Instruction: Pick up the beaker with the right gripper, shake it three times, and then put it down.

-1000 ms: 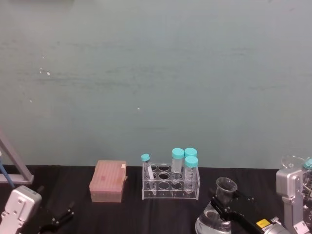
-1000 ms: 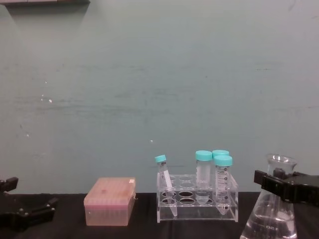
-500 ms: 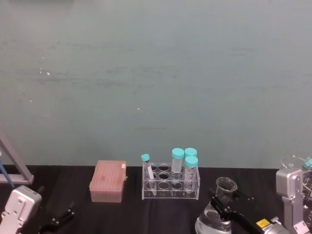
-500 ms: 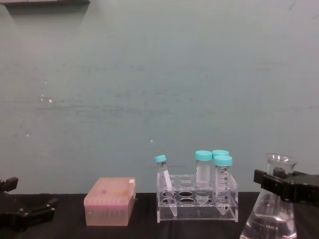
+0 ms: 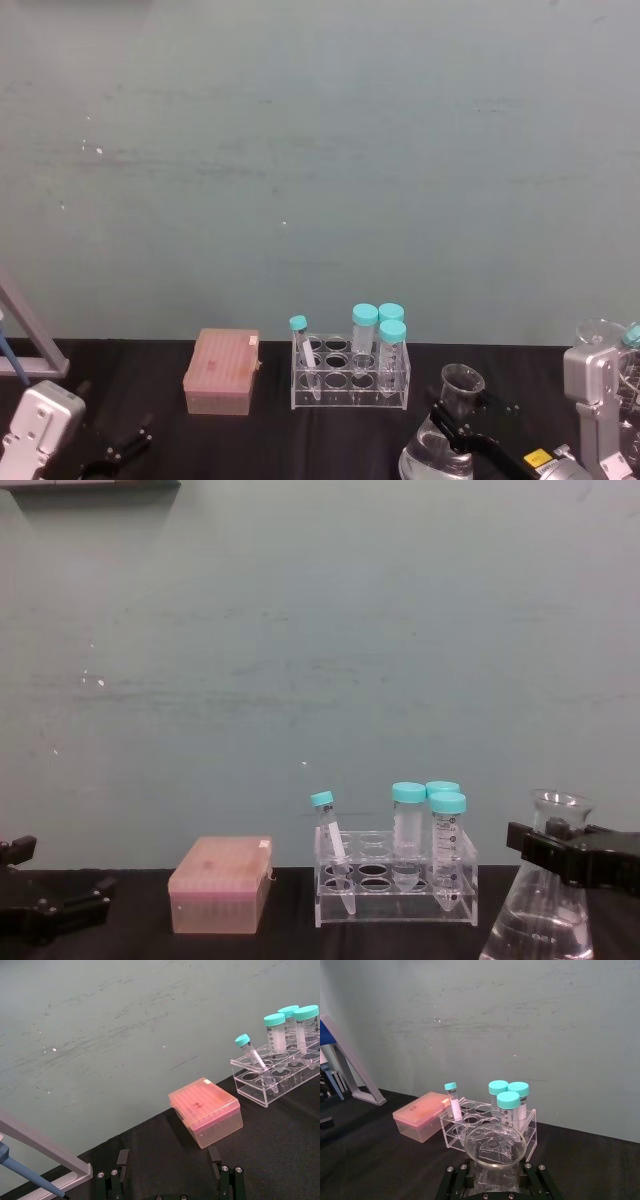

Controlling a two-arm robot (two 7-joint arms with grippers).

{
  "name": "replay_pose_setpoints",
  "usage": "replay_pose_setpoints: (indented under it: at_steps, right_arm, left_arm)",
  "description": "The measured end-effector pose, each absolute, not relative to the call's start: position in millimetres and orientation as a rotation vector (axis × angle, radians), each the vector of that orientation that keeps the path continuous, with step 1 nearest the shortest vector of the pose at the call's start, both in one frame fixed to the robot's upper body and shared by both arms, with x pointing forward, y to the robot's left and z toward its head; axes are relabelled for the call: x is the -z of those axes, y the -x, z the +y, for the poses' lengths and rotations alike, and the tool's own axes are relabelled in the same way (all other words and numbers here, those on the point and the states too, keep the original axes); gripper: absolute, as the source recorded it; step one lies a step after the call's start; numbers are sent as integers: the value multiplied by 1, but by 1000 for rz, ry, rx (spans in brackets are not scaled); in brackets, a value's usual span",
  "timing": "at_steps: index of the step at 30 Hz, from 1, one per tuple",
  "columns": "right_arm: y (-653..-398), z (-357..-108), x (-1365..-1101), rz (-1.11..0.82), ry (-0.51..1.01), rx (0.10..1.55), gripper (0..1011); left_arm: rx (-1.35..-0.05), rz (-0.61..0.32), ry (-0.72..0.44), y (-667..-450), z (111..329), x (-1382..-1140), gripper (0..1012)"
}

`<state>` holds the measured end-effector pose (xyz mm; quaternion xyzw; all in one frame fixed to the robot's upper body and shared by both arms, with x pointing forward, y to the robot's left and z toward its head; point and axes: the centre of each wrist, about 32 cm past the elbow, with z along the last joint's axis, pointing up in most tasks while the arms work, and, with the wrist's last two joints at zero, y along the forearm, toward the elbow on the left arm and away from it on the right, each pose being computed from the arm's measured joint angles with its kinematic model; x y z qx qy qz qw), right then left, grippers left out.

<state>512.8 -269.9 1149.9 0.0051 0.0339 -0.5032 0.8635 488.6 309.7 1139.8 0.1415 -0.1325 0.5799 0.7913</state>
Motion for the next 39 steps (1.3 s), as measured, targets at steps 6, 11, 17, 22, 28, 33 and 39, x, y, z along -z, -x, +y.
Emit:
replay_pose_setpoints:
  at_steps: [6, 11, 17, 22, 28, 33, 39]
  right_arm:
    - [-514, -269, -1150, 72, -11, 1054, 453]
    - [-515, -268, -1150, 74, -10, 1053, 456]
    - [-516, -268, -1149, 76, -9, 1054, 456]
    - [-517, -267, -1148, 77, -10, 1052, 453]
    - [-519, -267, -1147, 77, -13, 1050, 456]
    - [-520, -265, -1147, 78, -14, 1048, 456]
    - [-520, -264, -1146, 80, -13, 1044, 456]
  left_arm:
    - [-1248, -285, -304, -489, 310, -1140, 1000]
    - [-1248, -285, -304, -489, 310, -1140, 1000]
    - [-1248, -285, -304, -489, 310, -1140, 1000]
    - [-1248, -285, -304, -489, 310, -1140, 1000]
    - [-1248, -285, -304, -489, 310, -1140, 1000]
    - [-1248, -285, -304, -489, 310, -1140, 1000]
    - [-1248, -285, -304, -489, 310, -1140, 1000]
